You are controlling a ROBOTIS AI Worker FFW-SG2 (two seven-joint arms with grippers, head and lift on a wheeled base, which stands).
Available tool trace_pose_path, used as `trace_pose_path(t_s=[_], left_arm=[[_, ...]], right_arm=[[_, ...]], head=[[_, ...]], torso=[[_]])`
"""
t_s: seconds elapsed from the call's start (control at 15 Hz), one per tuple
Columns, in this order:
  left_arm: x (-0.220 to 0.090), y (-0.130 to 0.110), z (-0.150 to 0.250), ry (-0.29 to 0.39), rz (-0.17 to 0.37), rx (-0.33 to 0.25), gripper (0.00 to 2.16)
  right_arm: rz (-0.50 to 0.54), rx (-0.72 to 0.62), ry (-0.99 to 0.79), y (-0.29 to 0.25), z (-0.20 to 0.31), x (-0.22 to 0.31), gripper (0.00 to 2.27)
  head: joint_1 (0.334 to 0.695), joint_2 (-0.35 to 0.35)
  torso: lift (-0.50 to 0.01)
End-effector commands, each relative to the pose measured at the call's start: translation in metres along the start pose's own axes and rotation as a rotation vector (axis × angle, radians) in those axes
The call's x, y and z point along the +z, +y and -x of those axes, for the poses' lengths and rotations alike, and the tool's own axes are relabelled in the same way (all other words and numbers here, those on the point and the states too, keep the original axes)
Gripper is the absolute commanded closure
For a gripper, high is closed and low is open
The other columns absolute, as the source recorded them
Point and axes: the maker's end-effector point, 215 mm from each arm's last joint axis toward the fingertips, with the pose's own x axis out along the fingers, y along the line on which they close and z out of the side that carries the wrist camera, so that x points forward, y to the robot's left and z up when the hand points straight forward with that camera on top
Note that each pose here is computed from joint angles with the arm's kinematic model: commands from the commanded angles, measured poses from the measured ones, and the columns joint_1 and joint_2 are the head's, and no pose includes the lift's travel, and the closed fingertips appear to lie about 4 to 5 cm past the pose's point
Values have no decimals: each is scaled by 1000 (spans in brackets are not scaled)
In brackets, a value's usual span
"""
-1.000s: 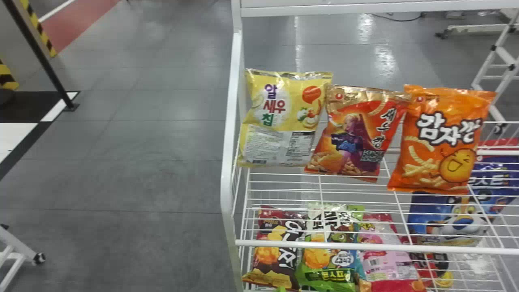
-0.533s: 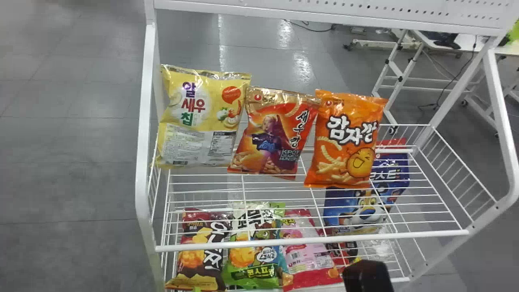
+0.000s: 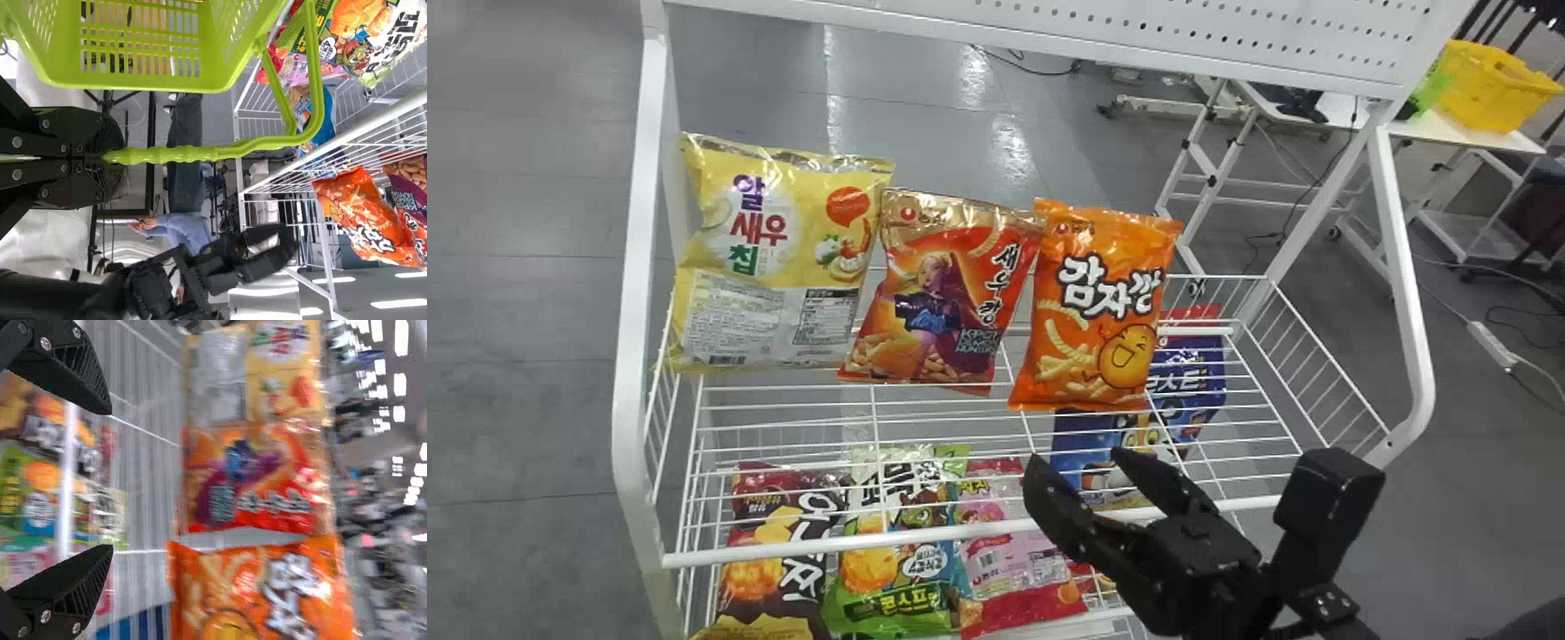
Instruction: Hold basket handle with left hand then pick spicy shrimp crackers with right hand and place into basket
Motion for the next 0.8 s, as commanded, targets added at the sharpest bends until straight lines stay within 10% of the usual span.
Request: trace_pose_path(t_s=[0.0,0.73], left_arm=[[2,-1,-2,-2,0,-5,1889],[8,0,-3,-8,8,-21,1889]], right_arm=[[4,-19,-123,-13,-4,19,90],[151,-84,-250,4,-8,15,154]], head=[[695,-336],[695,-324]], torso=[[-37],[-37]])
